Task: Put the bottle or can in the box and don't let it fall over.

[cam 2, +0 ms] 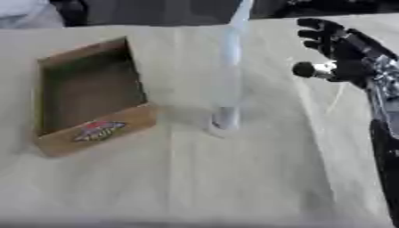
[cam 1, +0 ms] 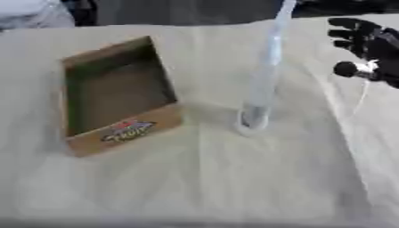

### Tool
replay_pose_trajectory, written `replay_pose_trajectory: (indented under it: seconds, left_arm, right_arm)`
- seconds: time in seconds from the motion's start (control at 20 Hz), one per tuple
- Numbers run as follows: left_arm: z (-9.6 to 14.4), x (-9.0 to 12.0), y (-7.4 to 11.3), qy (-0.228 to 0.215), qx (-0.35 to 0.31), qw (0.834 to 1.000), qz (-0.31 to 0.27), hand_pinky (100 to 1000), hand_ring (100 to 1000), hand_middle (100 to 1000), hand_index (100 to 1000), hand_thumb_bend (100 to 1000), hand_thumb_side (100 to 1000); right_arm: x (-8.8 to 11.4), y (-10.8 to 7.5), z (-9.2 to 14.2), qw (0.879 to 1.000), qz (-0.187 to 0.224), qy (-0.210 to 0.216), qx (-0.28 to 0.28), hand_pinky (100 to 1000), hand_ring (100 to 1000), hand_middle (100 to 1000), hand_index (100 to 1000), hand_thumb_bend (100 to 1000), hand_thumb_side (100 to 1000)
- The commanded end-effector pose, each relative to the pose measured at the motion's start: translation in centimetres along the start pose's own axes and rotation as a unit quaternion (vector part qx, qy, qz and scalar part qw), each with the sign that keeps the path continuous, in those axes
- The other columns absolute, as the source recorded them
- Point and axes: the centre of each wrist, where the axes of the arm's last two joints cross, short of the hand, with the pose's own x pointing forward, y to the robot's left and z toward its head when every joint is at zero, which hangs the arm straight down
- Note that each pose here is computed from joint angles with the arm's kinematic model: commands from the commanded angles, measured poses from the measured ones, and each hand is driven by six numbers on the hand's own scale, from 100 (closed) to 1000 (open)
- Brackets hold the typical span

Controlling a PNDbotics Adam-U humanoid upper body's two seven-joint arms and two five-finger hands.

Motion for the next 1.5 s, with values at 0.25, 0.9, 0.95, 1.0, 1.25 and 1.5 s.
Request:
replay_pose_trajectory:
  seconds: [0.25, 0.9, 0.95, 1.0, 1.25, 1.5]
  left_arm:
    - [-0.3, 0.9, 0.7, -0.015, 0.005, 1.000, -0.010, 1000, 1000, 809, 808, 100, 100]
    - [-0.2, 0.8, 0.7, -0.014, 0.006, 1.000, -0.010, 1000, 1000, 809, 807, 100, 100]
    - [-0.2, 0.8, 0.7, -0.013, 0.006, 1.000, -0.009, 1000, 1000, 809, 807, 100, 100]
    - [-0.2, 0.8, 0.6, -0.013, 0.007, 1.000, -0.009, 1000, 1000, 809, 807, 100, 100]
    - [-0.1, 0.8, 0.6, -0.014, 0.006, 1.000, -0.008, 1000, 1000, 809, 807, 100, 100]
    - [-0.1, 0.8, 0.5, -0.013, 0.006, 1.000, -0.007, 1000, 1000, 809, 807, 100, 100]
  right_arm:
    - [0.6, -0.7, 0.5, 1.000, 0.003, -0.002, 0.007, 1000, 1000, 1000, 929, 887, 392]
    - [0.6, -0.4, 0.7, 1.000, 0.000, -0.003, 0.018, 1000, 1000, 1000, 927, 896, 385]
    - [0.4, -0.1, 0.7, 1.000, -0.003, -0.001, 0.022, 1000, 1000, 1000, 919, 913, 369]
    - [0.3, 0.1, 0.8, 1.000, -0.007, 0.000, 0.027, 1000, 1000, 1000, 918, 916, 365]
    - [0.3, 0.6, 0.5, 0.999, -0.014, -0.001, 0.042, 1000, 1000, 1000, 916, 923, 354]
    - [0.5, 1.0, 0.0, 0.998, -0.016, -0.004, 0.055, 1000, 1000, 1000, 913, 933, 341]
